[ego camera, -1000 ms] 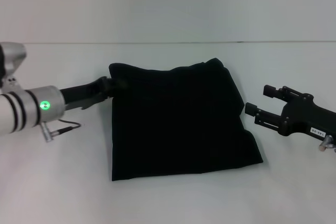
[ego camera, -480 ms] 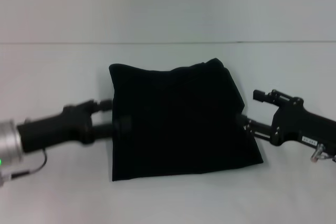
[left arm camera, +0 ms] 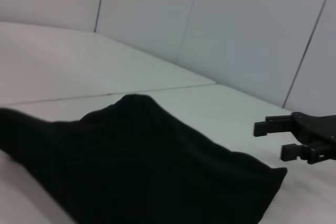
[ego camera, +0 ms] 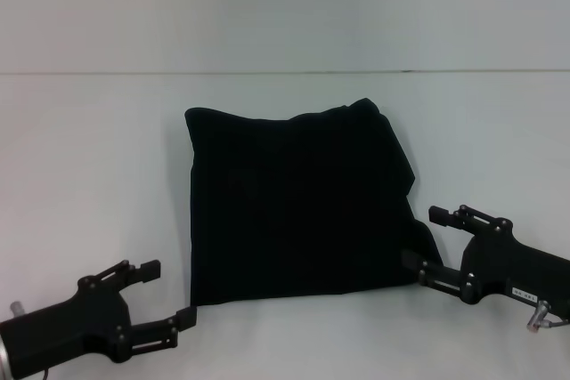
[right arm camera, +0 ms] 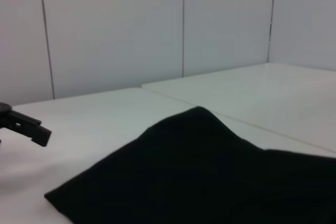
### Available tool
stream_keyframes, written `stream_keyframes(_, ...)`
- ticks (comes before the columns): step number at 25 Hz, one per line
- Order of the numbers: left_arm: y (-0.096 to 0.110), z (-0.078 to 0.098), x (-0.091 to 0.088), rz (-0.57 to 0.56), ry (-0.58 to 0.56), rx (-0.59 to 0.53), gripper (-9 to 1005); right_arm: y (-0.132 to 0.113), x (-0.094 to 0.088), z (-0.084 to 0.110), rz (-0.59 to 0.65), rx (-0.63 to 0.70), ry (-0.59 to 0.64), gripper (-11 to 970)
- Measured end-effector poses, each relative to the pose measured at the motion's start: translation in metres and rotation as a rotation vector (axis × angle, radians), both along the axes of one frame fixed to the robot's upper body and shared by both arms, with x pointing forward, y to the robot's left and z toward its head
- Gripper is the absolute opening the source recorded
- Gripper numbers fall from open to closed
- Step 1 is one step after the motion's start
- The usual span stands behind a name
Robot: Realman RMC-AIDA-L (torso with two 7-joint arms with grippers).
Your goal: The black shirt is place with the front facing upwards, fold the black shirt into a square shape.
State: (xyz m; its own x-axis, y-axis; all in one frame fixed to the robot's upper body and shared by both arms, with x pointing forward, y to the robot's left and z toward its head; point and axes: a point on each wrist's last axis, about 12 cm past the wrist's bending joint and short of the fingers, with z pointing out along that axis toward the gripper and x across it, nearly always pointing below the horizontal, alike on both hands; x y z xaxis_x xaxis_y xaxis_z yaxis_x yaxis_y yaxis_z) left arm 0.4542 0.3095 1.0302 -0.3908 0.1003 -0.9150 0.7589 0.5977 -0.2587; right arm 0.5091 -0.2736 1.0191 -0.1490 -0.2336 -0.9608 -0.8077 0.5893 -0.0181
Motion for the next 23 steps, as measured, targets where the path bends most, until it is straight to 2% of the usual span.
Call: stream_keyframes(23,0.0058,0.0014,-0.0002,0.004,-0.014,-0.005,951,-0.0003,-0.0020,-0.0020,-0.005,-0.011,-0.020,794)
